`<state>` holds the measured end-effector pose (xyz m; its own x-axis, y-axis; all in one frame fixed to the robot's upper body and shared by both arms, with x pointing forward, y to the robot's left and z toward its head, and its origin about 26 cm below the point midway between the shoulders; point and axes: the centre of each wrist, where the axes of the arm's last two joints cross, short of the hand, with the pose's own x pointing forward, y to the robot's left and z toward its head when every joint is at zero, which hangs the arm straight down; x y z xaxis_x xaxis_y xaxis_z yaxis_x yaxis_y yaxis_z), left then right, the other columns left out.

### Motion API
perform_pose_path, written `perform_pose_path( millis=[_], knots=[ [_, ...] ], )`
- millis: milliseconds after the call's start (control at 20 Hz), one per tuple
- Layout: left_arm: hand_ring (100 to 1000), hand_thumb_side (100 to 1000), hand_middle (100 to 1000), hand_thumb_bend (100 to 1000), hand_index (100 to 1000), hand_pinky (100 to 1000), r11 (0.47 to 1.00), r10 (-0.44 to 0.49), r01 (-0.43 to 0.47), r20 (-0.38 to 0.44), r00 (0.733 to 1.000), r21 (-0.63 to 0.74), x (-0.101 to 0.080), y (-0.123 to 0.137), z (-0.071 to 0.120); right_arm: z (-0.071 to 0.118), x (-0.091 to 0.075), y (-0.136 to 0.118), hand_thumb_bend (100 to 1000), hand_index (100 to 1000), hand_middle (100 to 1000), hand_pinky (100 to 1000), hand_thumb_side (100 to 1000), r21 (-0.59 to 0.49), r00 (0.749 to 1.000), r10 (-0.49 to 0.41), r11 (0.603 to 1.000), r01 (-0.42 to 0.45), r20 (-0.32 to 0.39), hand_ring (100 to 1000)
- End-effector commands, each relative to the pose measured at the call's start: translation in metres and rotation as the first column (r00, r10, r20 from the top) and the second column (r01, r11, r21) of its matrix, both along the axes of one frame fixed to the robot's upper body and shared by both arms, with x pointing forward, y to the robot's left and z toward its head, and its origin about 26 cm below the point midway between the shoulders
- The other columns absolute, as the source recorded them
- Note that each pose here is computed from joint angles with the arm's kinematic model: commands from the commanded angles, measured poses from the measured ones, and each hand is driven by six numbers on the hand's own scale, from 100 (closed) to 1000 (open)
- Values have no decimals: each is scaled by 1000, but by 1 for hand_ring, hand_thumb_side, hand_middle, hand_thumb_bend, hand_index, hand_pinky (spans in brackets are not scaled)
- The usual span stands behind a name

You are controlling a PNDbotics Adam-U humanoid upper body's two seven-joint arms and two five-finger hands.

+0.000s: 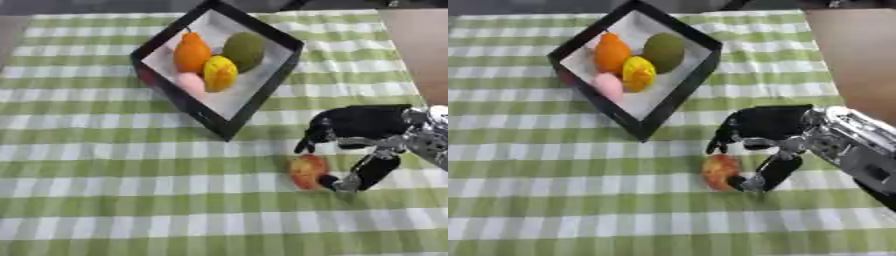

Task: Pick up objects on the table and place them in the box.

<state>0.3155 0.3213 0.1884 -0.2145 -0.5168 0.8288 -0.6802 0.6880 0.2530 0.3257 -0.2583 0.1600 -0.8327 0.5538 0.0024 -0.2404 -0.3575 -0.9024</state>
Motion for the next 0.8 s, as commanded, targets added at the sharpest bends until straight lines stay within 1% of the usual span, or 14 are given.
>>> perform_pose_path(
  millis=[50,150,250,400,450,500,550,700,800],
  knots=[
    [682,423,634,284,770,780,1000,-4,4,29,1000,7,-1,-1,9,2,4,-7,243,843,589,900,462,-3,999,-26,1000,26,21,781],
    [682,423,634,284,770,780,1000,-4,4,30,1000,6,-1,-1,9,-3,5,-9,252,840,556,901,463,4,999,-33,999,33,24,771],
    [682,423,634,283,770,780,1000,-6,5,30,1000,5,-1,-1,9,-9,7,-11,266,836,544,900,478,6,999,-36,999,36,29,763],
    [683,424,634,282,770,780,1000,-5,5,30,1000,3,-1,-1,9,-15,9,-14,289,836,536,889,485,6,999,-37,999,37,36,754],
    [683,424,635,282,770,780,1000,-4,4,29,1000,2,-1,-1,8,-15,10,-14,312,834,537,881,493,6,999,-35,999,35,41,751],
    [683,424,635,281,770,780,1000,-4,4,28,1000,1,-2,-1,8,-15,10,-14,316,833,537,876,500,8,998,-32,999,31,49,748],
    [683,424,635,281,770,780,1000,-4,3,28,1000,1,-2,-1,8,-13,11,-14,298,818,528,861,499,12,998,-29,1000,28,62,736],
    [683,425,635,281,770,780,1000,1,-1,28,1000,-1,-2,-1,7,-5,11,-14,226,758,483,821,434,52,992,-34,998,28,119,690],
    [683,426,636,281,769,780,1000,4,-4,26,1000,-3,-2,0,7,-1,10,-14,159,718,451,789,413,90,987,-46,995,32,154,642]
  ],
)
